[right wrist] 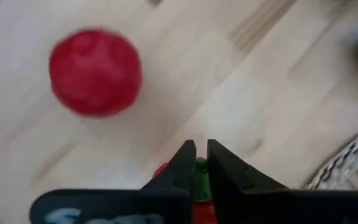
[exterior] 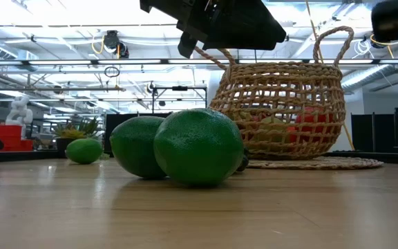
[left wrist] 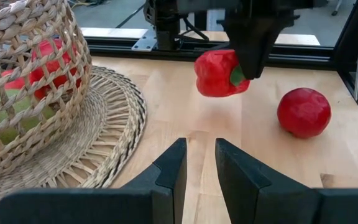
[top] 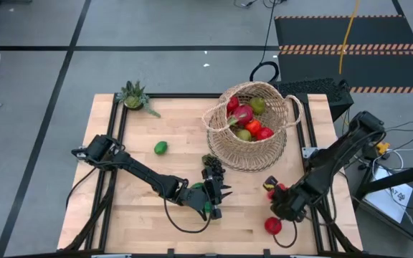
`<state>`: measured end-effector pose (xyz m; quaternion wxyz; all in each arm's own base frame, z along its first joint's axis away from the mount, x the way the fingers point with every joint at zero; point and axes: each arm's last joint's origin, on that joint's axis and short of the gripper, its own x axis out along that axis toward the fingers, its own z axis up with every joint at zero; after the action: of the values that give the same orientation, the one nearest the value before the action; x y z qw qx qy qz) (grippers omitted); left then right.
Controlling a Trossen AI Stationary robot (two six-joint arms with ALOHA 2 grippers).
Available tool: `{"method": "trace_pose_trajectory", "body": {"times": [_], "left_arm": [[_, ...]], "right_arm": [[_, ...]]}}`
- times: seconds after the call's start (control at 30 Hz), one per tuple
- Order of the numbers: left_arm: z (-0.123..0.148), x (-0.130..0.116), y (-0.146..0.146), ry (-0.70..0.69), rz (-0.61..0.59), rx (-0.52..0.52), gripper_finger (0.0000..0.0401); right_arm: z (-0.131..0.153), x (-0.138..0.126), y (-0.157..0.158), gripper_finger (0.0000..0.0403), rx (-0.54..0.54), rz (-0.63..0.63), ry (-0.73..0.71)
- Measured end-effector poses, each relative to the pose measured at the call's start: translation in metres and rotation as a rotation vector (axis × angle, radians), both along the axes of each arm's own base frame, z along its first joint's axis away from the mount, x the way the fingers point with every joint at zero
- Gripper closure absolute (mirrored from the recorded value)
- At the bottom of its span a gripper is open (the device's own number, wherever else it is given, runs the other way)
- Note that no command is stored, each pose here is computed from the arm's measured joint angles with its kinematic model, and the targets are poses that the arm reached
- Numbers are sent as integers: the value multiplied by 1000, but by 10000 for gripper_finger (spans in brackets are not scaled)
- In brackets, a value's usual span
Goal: Build produce basket
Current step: Put the red bell pepper into the brown basket
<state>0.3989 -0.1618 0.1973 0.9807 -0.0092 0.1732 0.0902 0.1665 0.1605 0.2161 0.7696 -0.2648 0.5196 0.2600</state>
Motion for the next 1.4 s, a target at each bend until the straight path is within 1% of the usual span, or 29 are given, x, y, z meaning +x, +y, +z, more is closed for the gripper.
{"method": "trace_pose_trajectory", "body": {"times": [0.27, 0.63, 0.7, 0.9, 1.2, 1.33, 1.4], "left_arm": [[0, 0, 0, -1, 0, -1, 313], [0, 0, 0, -1, 0, -4, 313], [0, 0, 0, -1, 1, -5, 313], [0, 0, -1, -1, -1, -4, 313], [0, -2, -4, -1, -9, -5, 313], [0, -2, -4, -1, -10, -2, 313], [0, -2, -4, -1, -10, -2, 313]], "right_arm": [[18, 0, -5, 384, 17, -46, -171], [35, -1, -10, 384, 61, -130, -314], [38, -2, -12, 384, 69, -163, -338], [43, 0, -15, 384, 65, -314, -451], [55, 9, -10, 385, 128, -380, -617], [59, 12, -10, 385, 120, -464, -705], [61, 13, -10, 385, 123, -486, -733]]}}
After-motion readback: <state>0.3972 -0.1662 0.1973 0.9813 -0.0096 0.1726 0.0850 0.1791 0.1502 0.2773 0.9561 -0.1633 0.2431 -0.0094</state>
